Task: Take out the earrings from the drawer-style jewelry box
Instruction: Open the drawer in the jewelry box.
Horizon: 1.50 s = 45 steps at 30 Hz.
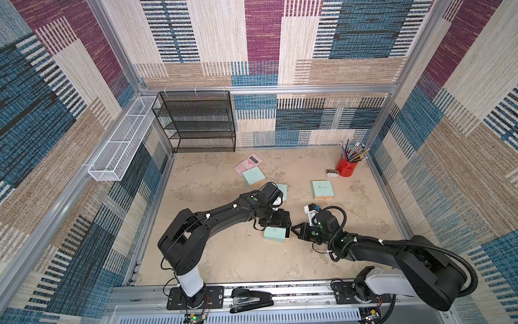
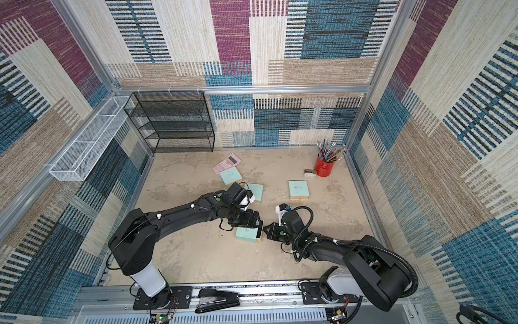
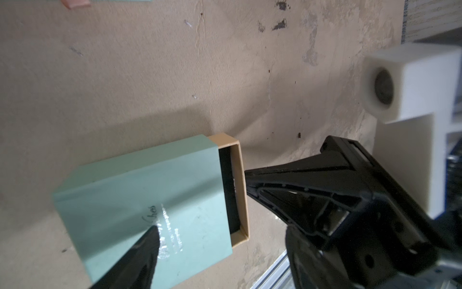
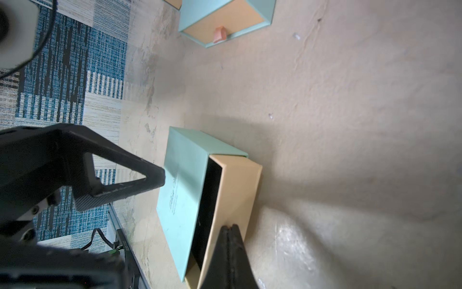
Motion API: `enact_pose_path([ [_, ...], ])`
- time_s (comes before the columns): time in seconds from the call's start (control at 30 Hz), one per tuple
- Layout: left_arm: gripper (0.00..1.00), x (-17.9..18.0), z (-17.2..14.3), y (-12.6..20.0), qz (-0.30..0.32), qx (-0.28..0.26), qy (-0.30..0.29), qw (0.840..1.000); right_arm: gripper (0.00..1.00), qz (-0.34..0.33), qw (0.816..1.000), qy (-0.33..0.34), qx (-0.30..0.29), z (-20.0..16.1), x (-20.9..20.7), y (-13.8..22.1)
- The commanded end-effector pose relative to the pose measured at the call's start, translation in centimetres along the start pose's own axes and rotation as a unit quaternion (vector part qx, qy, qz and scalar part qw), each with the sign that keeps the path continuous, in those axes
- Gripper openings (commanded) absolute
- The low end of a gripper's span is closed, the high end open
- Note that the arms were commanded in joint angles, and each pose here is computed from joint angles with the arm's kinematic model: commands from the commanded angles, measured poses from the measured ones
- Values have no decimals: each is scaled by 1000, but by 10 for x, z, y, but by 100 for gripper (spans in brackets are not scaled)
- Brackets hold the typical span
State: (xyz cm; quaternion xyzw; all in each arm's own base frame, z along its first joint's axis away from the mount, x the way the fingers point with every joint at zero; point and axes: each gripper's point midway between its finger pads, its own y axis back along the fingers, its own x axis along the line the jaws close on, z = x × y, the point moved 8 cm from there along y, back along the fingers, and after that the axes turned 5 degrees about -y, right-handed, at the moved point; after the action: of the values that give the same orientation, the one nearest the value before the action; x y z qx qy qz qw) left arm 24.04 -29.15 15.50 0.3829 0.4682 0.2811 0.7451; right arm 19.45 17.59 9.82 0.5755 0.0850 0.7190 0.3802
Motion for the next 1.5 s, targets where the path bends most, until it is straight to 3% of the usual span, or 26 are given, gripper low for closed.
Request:
enact_pose_path([
  [0.0,84,0,2,-1,-1,-2,0,1000,0,-17,1000,0,-18,3,-3,1],
  [0.47,88,7,3,-15,13,19,6,1000,0,-69,997,-28,-31,-1,-23,3],
  [1.47,88,14,-2,-15,20,29,13,999,0,-91,988,-86,-86,-1,-52,30],
])
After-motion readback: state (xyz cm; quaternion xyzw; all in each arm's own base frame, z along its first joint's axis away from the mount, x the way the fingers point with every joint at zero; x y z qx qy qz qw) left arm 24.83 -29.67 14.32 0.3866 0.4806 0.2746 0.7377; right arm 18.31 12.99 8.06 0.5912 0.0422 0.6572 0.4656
